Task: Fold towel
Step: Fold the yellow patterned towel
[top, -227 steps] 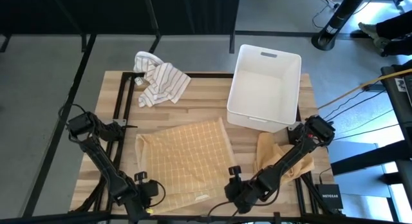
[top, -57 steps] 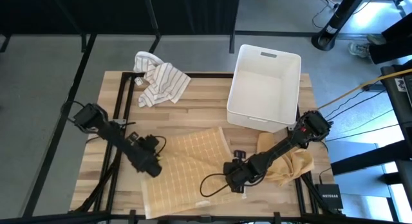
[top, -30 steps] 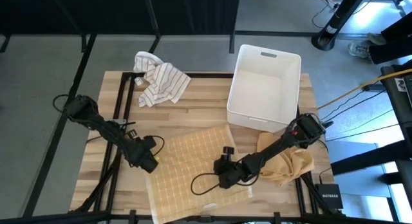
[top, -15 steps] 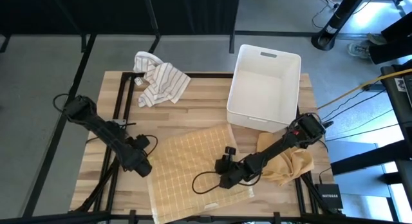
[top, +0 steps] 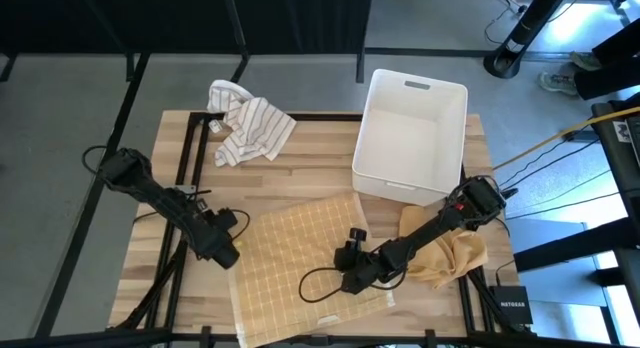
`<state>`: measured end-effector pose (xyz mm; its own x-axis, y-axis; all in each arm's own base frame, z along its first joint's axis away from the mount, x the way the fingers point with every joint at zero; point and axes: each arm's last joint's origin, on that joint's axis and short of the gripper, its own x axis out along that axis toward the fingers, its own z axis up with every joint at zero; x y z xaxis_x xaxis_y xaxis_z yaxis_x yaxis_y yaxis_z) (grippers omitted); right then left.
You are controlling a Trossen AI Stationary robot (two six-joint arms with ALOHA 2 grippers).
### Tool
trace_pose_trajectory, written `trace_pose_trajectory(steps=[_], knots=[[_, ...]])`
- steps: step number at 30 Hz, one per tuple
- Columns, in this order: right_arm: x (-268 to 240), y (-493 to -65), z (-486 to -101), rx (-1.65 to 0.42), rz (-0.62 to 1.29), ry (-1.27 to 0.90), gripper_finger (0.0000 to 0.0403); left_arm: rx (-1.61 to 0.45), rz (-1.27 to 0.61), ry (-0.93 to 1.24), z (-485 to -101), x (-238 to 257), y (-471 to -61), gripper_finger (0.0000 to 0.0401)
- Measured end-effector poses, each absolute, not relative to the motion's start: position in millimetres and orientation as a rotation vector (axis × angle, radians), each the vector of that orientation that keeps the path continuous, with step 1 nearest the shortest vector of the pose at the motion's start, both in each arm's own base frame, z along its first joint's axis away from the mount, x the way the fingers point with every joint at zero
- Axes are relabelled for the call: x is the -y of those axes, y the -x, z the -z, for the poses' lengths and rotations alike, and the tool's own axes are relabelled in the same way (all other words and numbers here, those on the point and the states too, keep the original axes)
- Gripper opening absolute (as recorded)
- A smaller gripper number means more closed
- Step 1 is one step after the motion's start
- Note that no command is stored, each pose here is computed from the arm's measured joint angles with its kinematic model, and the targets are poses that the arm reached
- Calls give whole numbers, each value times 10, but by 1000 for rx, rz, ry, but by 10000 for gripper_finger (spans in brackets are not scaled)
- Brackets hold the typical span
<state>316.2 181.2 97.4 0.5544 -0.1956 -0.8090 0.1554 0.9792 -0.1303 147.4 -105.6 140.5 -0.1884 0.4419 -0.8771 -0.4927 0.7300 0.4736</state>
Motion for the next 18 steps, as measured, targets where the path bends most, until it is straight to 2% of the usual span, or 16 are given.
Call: trace_pose_trajectory(steps=[4,8,14,18], knots=[[-1812,-3163,-974,-961,207,47,169,-1661,-775,129,-1307,1070,-1421,138],[-1812,-3163,-974,-961,201,60,169,-1679,-723,142,-1357,1136,-1458,138],[-1815,-3168,-976,-957,198,57,169,-1504,-590,188,-1755,1244,-1617,138],[-1815,-3170,-976,-955,198,55,169,-1386,-671,267,-1944,1096,-1564,138]])
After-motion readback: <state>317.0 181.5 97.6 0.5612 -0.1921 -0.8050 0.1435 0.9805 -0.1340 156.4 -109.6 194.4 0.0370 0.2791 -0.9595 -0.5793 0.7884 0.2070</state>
